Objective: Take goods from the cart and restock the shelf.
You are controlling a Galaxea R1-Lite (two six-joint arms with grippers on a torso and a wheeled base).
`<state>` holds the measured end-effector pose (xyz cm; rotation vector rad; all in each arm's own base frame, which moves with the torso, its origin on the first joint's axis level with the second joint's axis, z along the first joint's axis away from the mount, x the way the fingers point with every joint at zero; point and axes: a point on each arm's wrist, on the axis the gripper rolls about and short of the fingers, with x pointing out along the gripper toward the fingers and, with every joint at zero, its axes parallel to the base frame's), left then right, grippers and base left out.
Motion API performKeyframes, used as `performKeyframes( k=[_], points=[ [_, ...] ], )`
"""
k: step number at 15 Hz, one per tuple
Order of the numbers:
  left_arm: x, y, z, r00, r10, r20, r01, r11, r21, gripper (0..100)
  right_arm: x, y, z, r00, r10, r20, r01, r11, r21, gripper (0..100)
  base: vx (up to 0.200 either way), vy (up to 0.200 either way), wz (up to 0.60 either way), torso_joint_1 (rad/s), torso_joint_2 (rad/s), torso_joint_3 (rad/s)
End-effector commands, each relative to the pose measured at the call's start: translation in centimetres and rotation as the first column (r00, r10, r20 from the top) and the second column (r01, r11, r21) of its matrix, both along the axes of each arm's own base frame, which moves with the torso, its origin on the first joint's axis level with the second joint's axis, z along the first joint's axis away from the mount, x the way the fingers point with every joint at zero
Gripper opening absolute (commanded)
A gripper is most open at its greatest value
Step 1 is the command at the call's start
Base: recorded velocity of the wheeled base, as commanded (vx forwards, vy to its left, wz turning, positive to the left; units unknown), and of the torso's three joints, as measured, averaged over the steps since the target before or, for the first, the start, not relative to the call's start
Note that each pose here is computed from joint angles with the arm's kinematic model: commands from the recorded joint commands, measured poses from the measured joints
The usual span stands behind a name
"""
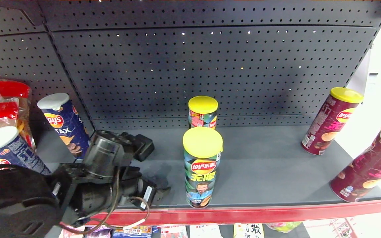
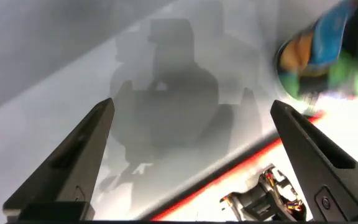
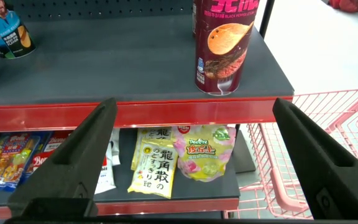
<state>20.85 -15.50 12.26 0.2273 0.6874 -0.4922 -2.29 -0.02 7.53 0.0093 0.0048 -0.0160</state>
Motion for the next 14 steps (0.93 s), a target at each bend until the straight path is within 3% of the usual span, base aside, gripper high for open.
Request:
performKeyframes(
  k=[1, 2, 4, 5, 7, 9, 10, 12, 13, 14],
  points=[
    [-3.3, 3.8, 1.5, 0.998, 0.044, 0.044, -0.042, 0.999, -0.032, 100, 0.0, 0.0, 0.0, 1.0, 0.001, 0.0, -0.001, 1.0, 0.0, 100, 0.0, 0.0, 0.0, 0.0, 0.0, 0.0],
    [-6.3, 5.9, 2.1, 0.998, 0.045, 0.051, -0.043, 0.998, -0.04, 100, 0.0, 0.0, 0.0, 1.0, -0.001, 0.0, 0.001, 1.0, 0.0, 100, 0.0, 0.0, 0.0, 0.0, 0.0, 0.0],
    [-9.6, 8.1, 2.8, 0.997, 0.042, 0.067, -0.038, 0.998, -0.055, 100, 0.0, 0.0, 0.0, 1.0, -0.001, 0.0, 0.001, 1.0, 0.0, 100, 0.0, 0.0, 0.0, 0.0, 0.0, 0.0],
    [-13.2, 10.6, 3.2, 0.996, 0.034, 0.081, -0.027, 0.997, -0.075, 100, 0.0, 0.0, 0.0, 1.0, -0.001, -0.001, 0.001, 1.0, 0.0, 100, 0.0, 0.0, 0.0, 0.0, 0.0, 0.0],
    [-17.8, 13.7, 3.5, 0.994, 0.028, 0.108, -0.018, 0.995, -0.097, 100, 0.0, 0.0, 0.0, 1.0, -0.001, 0.0, 0.001, 1.0, 0.0, 100, 0.0, 0.0, 0.0, 0.0, 0.0, 0.0],
    [-22.8, 17.1, 3.1, 0.983, 0.055, 0.178, -0.03, 0.99, -0.14, 100, 0.0, 0.0, 0.0, 1.0, 0.001, 0.0, -0.001, 1.0, -0.002, 100, 0.0, 0.0, 0.0, 0.0, 0.0, 0.0],
    [-24.3, 18.1, 2.6, 0.965, 0.125, 0.23, -0.09, 0.983, -0.159, 100, 0.0, 0.0, 0.0, 1.0, -0.001, -0.001, 0.001, 1.0, 0.0, 100, 0.0, 0.0, 0.0, 0.0, 0.0, 0.0],
    [-27.3, 19.7, -0.3, 0.904, 0.293, 0.311, -0.231, 0.948, -0.22, 100, 0.0, 0.0, 0.0, 1.0, 0.001, 0.0, -0.001, 1.0, 0.0, 100, 0.0, 0.0, 0.0, 0.0, 0.0, 0.0],
    [-28.0, 20.0, -1.0, 0.896, 0.321, 0.307, -0.266, 0.941, -0.21, 100, 0.0, 0.0, 0.0, 1.0, 0.001, 0.0, -0.001, 1.0, 0.0, 100, 0.0, 0.0, 0.0, 0.0, 0.0, 0.0],
    [-28.1, 20.1, -0.6, 0.881, 0.35, 0.319, -0.286, 0.93, -0.23, 100, 0.0, 0.0, 0.0, 1.0, -0.001, -0.001, 0.001, 1.0, 0.0, 100, 0.0, 0.0, 0.0, 0.0, 0.0, 0.0]
  ],
)
